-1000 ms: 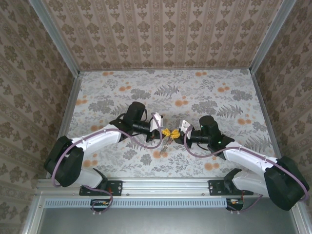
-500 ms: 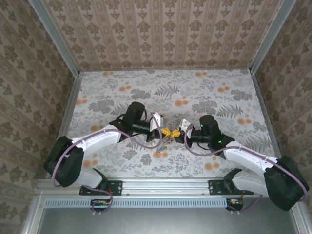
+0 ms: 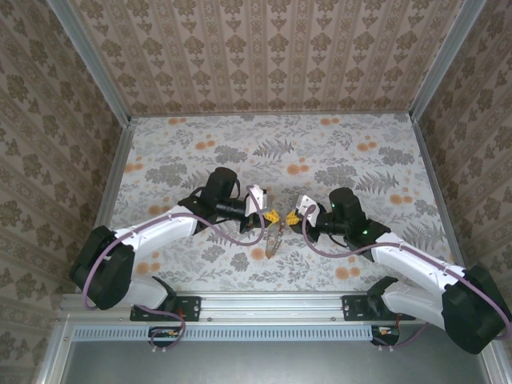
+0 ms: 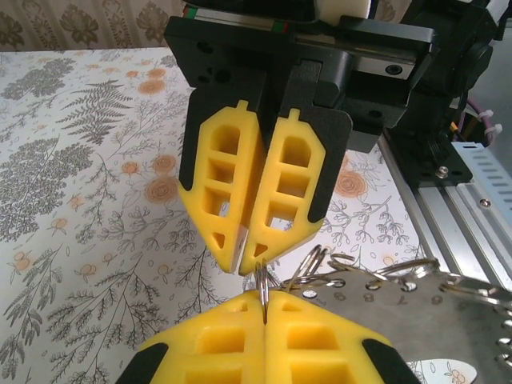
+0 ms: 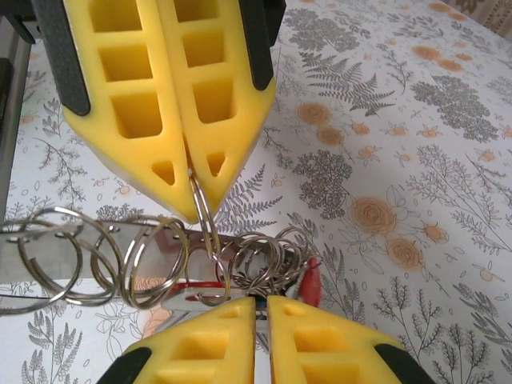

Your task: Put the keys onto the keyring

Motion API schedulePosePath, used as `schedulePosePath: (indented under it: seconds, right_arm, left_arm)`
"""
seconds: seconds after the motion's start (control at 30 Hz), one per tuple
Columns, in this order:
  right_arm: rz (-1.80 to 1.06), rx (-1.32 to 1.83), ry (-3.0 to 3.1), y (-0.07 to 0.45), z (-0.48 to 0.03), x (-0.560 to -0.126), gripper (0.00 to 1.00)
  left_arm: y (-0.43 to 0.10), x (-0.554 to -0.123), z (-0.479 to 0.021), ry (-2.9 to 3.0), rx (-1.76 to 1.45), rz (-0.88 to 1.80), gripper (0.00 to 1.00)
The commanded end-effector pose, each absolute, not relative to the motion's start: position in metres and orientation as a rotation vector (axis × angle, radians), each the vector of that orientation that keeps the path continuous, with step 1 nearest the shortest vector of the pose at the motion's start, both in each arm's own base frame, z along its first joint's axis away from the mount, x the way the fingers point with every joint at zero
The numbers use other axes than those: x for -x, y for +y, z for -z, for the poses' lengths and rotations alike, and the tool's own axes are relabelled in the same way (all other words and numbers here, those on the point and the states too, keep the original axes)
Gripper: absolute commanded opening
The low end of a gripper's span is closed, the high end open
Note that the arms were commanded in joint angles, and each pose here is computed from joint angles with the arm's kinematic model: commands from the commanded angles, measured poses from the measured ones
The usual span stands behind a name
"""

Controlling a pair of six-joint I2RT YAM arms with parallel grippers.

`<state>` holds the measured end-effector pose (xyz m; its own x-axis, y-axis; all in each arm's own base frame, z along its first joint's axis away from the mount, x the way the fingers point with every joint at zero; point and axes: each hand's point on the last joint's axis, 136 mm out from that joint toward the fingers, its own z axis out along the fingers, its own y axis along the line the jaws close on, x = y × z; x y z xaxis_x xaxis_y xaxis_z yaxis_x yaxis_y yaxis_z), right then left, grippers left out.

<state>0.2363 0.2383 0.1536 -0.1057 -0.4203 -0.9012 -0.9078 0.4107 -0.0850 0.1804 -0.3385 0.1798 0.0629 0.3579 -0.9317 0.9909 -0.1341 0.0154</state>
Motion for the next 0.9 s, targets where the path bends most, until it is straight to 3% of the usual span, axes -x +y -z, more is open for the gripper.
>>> schedulePosePath:
  seconds: [0.0, 0.17, 0.5, 0.87]
  right_arm:
    - [-0.651, 1.138, 1.643, 0.241, -0.174, -0.238, 0.15]
    - [-0.599, 1.122, 1.607, 0.237, -0.186, -0.241, 0.16]
    - [-0.751, 1.215, 1.642, 0.254, -0.171, -0.228, 0.15]
    - [-0.838, 1.103, 1.574, 0.269, -0.185, -0.24, 0.11]
  left_arm:
    - [-0.34, -0.175, -0.2, 1.297, -1.583, 1.118, 0.0]
    - [-0.339, -0.176, -0.199, 1.305, -1.588, 1.113, 0.0]
    - [-0.346, -0.178, -0.208, 1.264, -1.552, 1.129, 0.0]
    - [-0.349, -0.176, -0.202, 1.27, -1.531, 1.169, 0.0]
